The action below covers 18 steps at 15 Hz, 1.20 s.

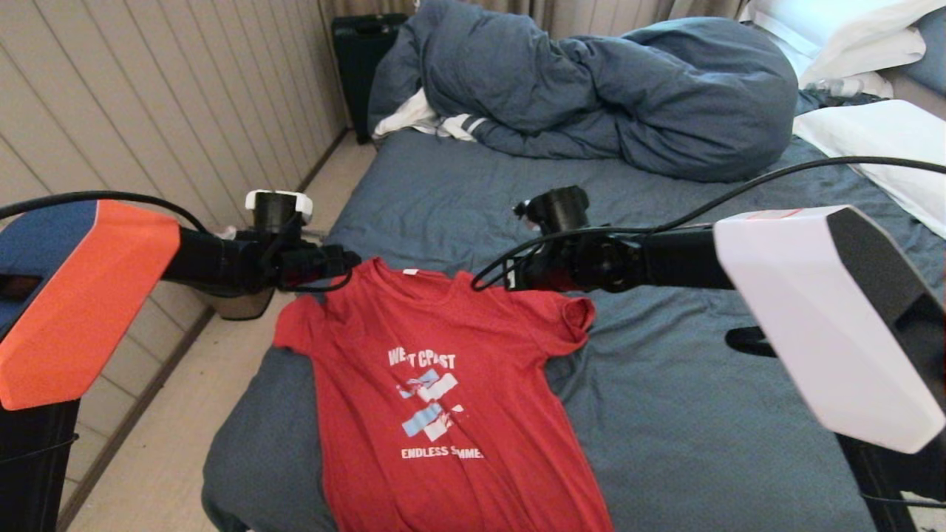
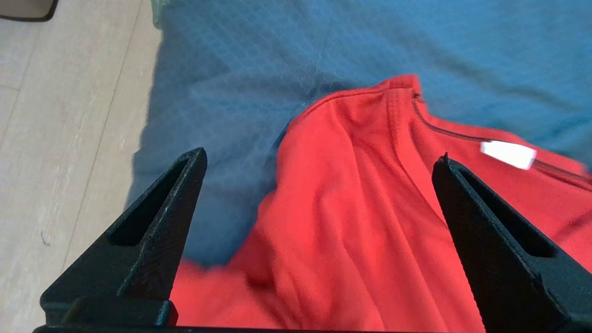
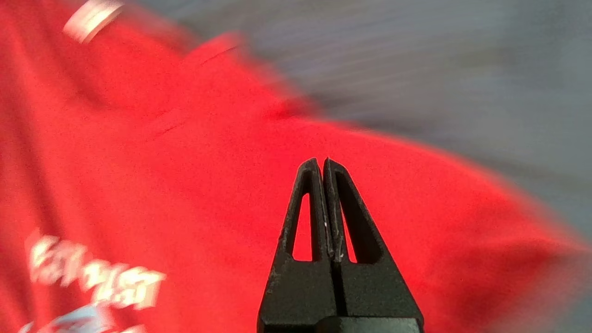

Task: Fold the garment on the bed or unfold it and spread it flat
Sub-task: Unford the red T-shirt

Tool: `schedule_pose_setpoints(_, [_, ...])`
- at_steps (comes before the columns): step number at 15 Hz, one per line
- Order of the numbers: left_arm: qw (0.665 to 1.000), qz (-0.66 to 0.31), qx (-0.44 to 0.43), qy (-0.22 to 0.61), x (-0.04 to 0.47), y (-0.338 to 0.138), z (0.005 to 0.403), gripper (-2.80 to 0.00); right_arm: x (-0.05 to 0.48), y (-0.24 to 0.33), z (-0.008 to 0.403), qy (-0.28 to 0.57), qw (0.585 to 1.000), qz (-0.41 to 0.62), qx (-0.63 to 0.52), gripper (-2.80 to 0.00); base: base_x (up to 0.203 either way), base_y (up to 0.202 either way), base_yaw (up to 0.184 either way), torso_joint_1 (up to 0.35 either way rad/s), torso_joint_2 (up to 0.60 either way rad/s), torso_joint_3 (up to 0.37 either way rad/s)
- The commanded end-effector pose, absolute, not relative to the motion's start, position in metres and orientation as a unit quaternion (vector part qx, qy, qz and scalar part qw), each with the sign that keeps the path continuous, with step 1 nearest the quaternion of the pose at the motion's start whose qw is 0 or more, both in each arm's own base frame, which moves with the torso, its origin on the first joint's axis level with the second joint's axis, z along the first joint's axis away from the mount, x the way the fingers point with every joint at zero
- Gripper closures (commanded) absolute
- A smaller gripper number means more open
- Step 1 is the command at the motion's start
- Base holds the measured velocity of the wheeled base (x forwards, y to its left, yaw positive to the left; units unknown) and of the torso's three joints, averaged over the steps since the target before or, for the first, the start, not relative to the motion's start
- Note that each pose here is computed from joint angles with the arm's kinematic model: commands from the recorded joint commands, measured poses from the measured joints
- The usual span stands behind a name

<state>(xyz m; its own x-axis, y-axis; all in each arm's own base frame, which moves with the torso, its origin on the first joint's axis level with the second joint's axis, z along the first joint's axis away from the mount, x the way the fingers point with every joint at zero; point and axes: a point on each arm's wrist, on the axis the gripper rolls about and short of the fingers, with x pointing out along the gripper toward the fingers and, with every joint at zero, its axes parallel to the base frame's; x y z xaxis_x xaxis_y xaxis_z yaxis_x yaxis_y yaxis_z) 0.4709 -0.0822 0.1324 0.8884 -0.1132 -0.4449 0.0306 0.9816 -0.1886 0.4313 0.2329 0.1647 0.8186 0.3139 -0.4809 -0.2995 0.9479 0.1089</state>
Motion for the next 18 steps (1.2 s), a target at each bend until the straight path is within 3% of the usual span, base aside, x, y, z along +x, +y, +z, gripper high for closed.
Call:
schedule_pose_setpoints(1, [0.966,-0.03,-0.088,0.24,0.483,-0.084,0.113,-2.8,0.436,0.258,0.127,0.271,0.946,0.18,0.0,0.0,0.0,0.0,0.0,0.0,0.0,0.0])
schedule_pose_setpoints(6, [0.972,-0.004,-0.083,0.222,0.489,-0.096,0.114,-2.8,0.436,0.258,0.133,0.256,0.949,0.182,0.007,0.0,0.0,0.0,0.0,0.0,0.0,0.0])
schedule_pose_setpoints(11, [0.974,-0.011,-0.096,0.203,0.479,-0.102,0.138,-2.8,0.436,0.256,0.136,0.254,0.95,0.18,0.008,0.0,0.0,0.0,0.0,0.0,0.0,0.0])
schedule_pose_setpoints(12, [0.975,-0.013,-0.095,0.2,0.478,-0.103,0.141,0.0,0.436,0.256,0.138,0.252,0.951,0.181,0.008,0.0,0.0,0.0,0.0,0.0,0.0,0.0])
schedule_pose_setpoints(18, [0.974,-0.044,-0.075,0.21,0.474,-0.13,0.134,0.0,0.439,0.245,0.147,0.247,0.954,0.17,0.015,0.0,0.0,0.0,0.0,0.0,0.0,0.0])
